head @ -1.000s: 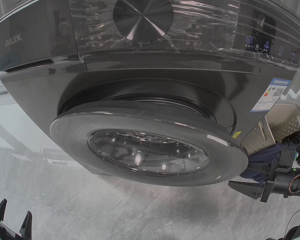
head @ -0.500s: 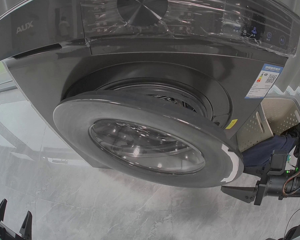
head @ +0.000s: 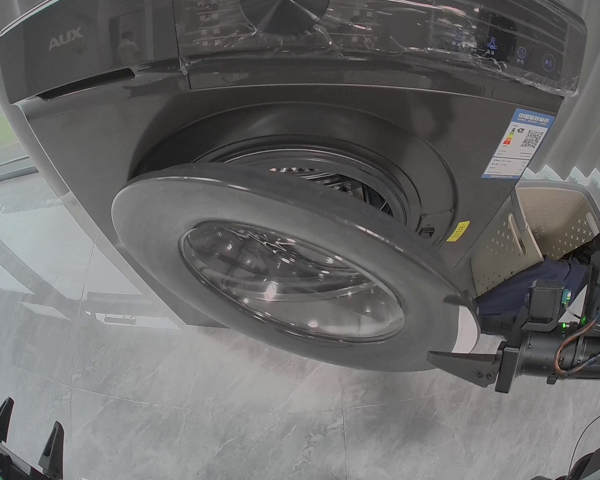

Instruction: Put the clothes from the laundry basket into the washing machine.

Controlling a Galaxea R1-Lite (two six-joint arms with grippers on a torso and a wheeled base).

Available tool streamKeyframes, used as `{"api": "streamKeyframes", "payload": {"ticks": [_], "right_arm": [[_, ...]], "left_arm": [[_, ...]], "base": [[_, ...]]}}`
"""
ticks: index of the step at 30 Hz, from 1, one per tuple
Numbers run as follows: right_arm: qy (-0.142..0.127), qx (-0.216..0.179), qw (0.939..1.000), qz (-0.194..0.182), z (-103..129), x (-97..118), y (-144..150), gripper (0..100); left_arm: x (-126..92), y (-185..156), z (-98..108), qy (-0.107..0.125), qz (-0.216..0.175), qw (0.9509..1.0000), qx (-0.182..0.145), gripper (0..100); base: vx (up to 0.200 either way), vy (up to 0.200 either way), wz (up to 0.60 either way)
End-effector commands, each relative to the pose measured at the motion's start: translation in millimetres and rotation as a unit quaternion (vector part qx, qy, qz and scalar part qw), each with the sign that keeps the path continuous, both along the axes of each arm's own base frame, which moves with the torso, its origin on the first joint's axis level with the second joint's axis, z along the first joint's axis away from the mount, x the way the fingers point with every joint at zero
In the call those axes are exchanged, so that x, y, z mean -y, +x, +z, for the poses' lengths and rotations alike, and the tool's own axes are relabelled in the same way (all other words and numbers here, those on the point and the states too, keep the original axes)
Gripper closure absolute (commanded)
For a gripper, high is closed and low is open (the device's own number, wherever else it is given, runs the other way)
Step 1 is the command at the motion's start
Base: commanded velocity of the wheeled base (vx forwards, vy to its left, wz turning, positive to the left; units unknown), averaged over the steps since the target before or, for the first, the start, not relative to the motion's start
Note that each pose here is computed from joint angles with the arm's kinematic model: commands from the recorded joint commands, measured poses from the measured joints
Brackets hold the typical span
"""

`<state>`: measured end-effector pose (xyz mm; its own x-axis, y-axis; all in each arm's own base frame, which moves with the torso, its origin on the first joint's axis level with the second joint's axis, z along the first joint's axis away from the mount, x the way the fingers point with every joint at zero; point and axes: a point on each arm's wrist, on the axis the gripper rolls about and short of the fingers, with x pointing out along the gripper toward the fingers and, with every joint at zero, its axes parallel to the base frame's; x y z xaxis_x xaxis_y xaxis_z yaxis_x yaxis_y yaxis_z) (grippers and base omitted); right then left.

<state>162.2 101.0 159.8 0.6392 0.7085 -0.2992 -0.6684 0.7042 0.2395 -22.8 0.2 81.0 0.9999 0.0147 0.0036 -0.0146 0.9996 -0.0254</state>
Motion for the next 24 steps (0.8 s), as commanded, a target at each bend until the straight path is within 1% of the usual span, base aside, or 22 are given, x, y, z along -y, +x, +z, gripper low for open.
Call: {"api": "streamKeyframes", "payload": {"ticks": [1, 4, 7, 10, 12, 17, 18, 20, 24], "right_arm": [[-0.010, -0.018, 0.9997, 0.013, -7.9, -7.0, 2.0, 0], [-0.014, -0.025, 0.9994, 0.020, -12.6, -5.4, -5.1, 0], [-0.015, -0.026, 0.9994, 0.018, -14.6, -1.8, -10.2, 0], [-0.013, -0.024, 0.9995, 0.013, -13.1, -2.1, -6.5, 0], [-0.006, -0.015, 0.9998, 0.012, -8.7, -6.1, 0.6, 0], [-0.008, -0.016, 0.9997, 0.019, -15.2, -19.8, 15.6, 0], [-0.011, -0.018, 0.9996, 0.020, -18.3, -22.9, 16.5, 0], [-0.015, -0.020, 0.9994, 0.024, -24.5, -30.5, 16.2, 0], [-0.019, -0.029, 0.9989, 0.030, -35.6, -29.7, 6.2, 0]], "left_arm": [[0.0, 0.4, -4.7, 0.000, 0.000, 1.0000, -0.003, 0], [0.0, 0.4, -4.7, 0.000, 0.000, 1.0000, -0.003, 0], [0.0, 0.4, -4.7, 0.000, 0.000, 1.0000, -0.003, 0], [0.0, 0.4, -4.7, 0.000, 0.000, 1.0000, -0.003, 0], [0.0, 0.4, -4.7, 0.000, 0.000, 1.0000, -0.003, 0], [0.0, 0.4, -4.7, 0.000, 0.000, 1.0000, -0.003, 0], [0.0, 0.4, -4.7, 0.000, 0.000, 1.0000, -0.003, 0], [0.0, 0.4, -4.7, 0.000, 0.000, 1.0000, -0.003, 0], [0.0, 0.4, -4.7, 0.000, 0.000, 1.0000, -0.003, 0]], "base": [[0.000, 0.000, 0.00], [0.000, 0.000, 0.00], [0.000, 0.000, 0.00], [0.000, 0.000, 0.00], [0.000, 0.000, 0.00], [-0.200, 0.000, 0.00], [-0.200, 0.000, 0.00], [0.000, 0.000, 0.00], [0.000, 0.000, 0.00]]}}
